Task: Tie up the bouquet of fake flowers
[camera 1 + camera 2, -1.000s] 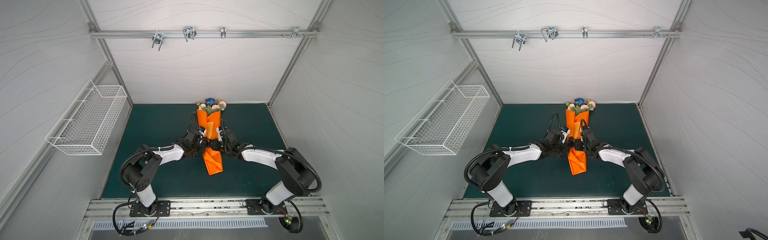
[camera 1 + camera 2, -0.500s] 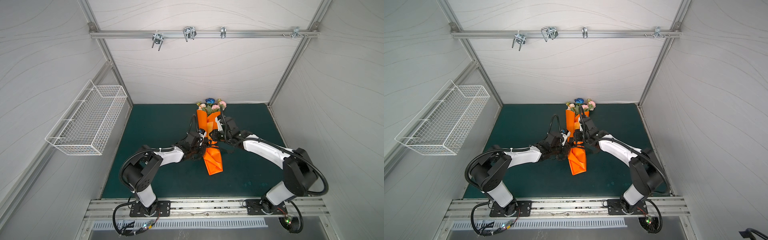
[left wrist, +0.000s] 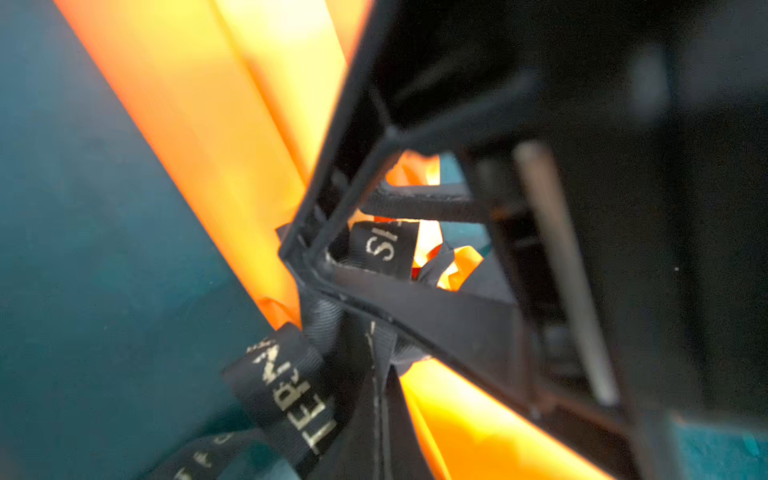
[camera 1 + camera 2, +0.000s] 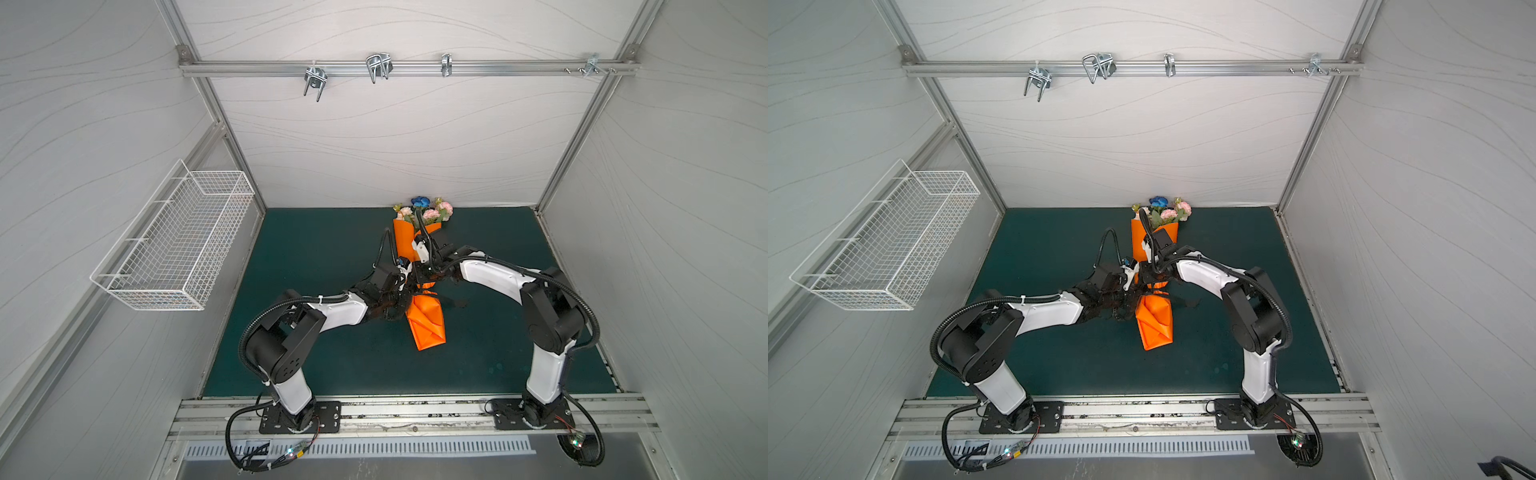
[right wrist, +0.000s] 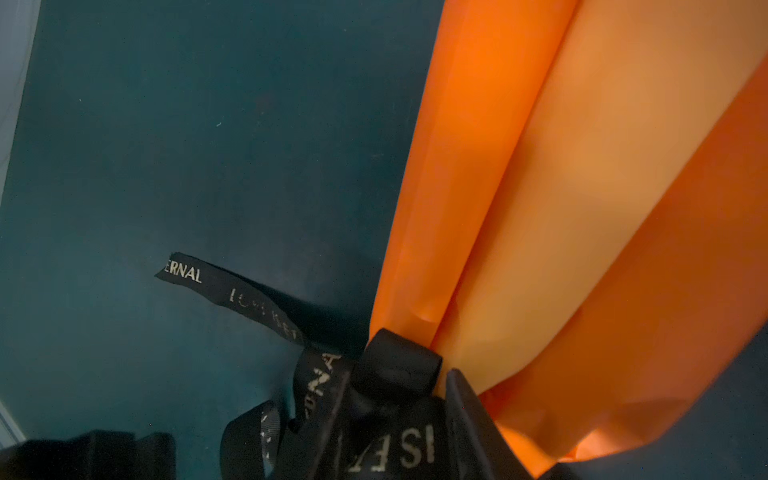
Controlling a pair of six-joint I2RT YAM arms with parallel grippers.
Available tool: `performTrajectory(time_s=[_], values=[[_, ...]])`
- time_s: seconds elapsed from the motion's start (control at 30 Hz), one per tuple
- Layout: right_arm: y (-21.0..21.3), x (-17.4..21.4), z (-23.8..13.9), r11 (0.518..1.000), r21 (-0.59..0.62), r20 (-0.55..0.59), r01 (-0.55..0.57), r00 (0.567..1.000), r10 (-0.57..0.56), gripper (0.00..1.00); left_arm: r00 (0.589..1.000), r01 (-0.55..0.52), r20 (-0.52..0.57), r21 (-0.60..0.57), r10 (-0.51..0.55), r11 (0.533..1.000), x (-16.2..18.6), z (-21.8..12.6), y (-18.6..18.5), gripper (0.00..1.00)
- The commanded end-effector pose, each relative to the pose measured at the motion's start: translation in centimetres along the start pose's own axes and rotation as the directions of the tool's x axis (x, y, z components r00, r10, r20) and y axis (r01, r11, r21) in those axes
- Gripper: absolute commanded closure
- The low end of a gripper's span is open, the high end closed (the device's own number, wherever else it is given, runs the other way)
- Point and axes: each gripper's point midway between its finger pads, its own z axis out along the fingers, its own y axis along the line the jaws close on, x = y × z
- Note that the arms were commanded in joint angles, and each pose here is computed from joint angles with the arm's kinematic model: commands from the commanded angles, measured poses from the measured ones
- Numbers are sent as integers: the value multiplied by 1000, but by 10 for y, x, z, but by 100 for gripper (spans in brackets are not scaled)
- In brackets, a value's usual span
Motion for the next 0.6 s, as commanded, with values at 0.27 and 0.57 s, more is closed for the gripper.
performTrajectory(time_s=[0.27,0.57], values=[[7,6,14,997,-42,-54,61,997,-63,60,999,-22,25,41,21,999,-8,7,-9,100],[5,0,20,997,-23,-48,72,996,-73,83,1000,-17,20,48,16,999,-7,9,-10,100]])
